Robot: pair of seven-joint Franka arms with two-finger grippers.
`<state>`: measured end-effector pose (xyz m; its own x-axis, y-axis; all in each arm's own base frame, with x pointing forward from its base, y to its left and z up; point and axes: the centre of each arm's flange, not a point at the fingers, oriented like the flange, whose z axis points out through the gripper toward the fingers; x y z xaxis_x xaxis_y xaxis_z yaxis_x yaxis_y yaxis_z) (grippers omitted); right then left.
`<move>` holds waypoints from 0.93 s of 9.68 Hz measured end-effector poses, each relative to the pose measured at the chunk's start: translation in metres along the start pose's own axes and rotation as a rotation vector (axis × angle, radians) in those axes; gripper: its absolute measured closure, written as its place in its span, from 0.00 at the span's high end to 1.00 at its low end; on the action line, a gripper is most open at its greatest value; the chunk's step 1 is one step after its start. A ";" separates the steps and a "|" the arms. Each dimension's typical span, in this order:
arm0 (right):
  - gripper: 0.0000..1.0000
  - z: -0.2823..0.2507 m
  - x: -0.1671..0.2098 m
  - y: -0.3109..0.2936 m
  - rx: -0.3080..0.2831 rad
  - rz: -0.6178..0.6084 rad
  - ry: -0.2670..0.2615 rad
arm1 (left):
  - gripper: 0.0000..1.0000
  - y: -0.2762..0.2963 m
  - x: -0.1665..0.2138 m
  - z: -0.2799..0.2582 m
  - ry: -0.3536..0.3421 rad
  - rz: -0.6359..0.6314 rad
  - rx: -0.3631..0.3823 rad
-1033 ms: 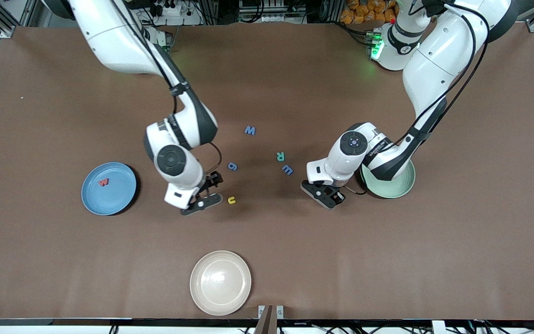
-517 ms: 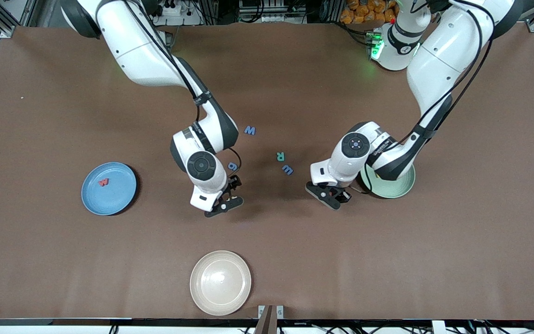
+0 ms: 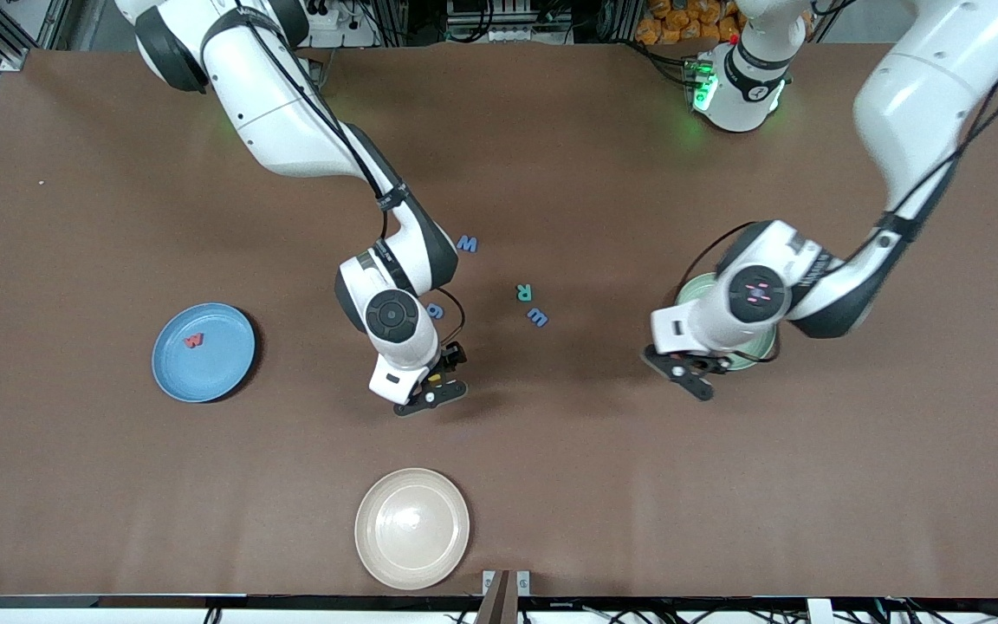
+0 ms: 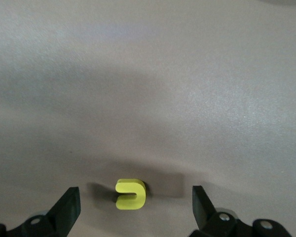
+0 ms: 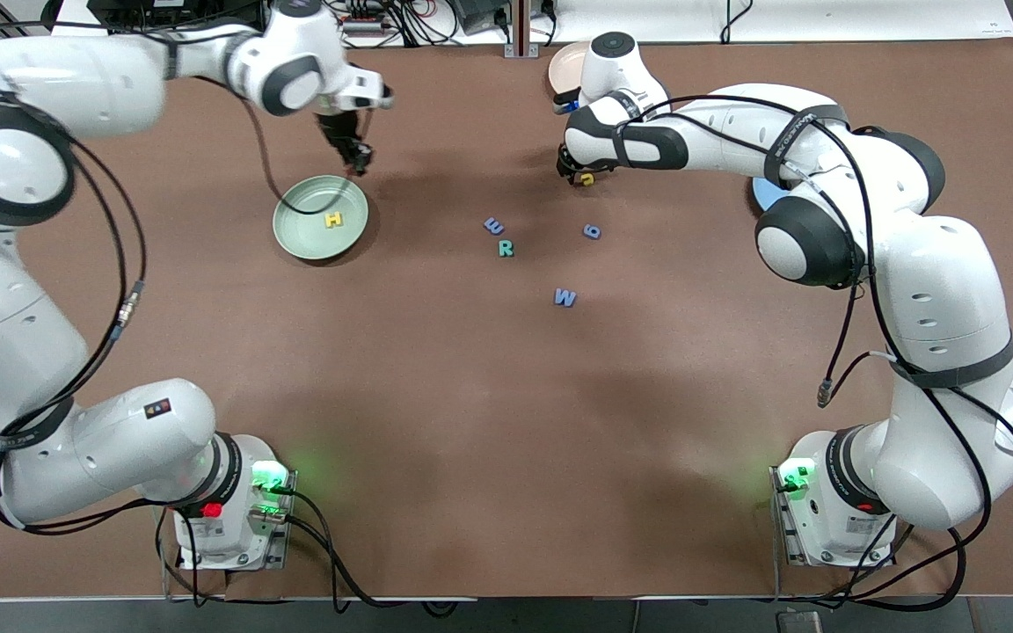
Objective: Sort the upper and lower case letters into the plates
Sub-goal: 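Place the Q on the green plate while the right gripper grasps the u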
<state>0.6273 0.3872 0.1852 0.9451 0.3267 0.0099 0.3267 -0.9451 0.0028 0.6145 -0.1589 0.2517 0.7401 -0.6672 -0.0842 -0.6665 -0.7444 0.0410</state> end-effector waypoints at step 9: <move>1.00 0.009 -0.003 0.000 -0.007 0.007 -0.022 | 0.99 0.107 0.032 -0.008 0.014 -0.120 -0.023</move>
<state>0.6247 0.3858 0.1765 0.9474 0.3198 -0.0124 0.3199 -0.9474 0.0100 0.5677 -0.2602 0.2617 0.8156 -0.5736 -0.0758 -0.5710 -0.8191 0.0545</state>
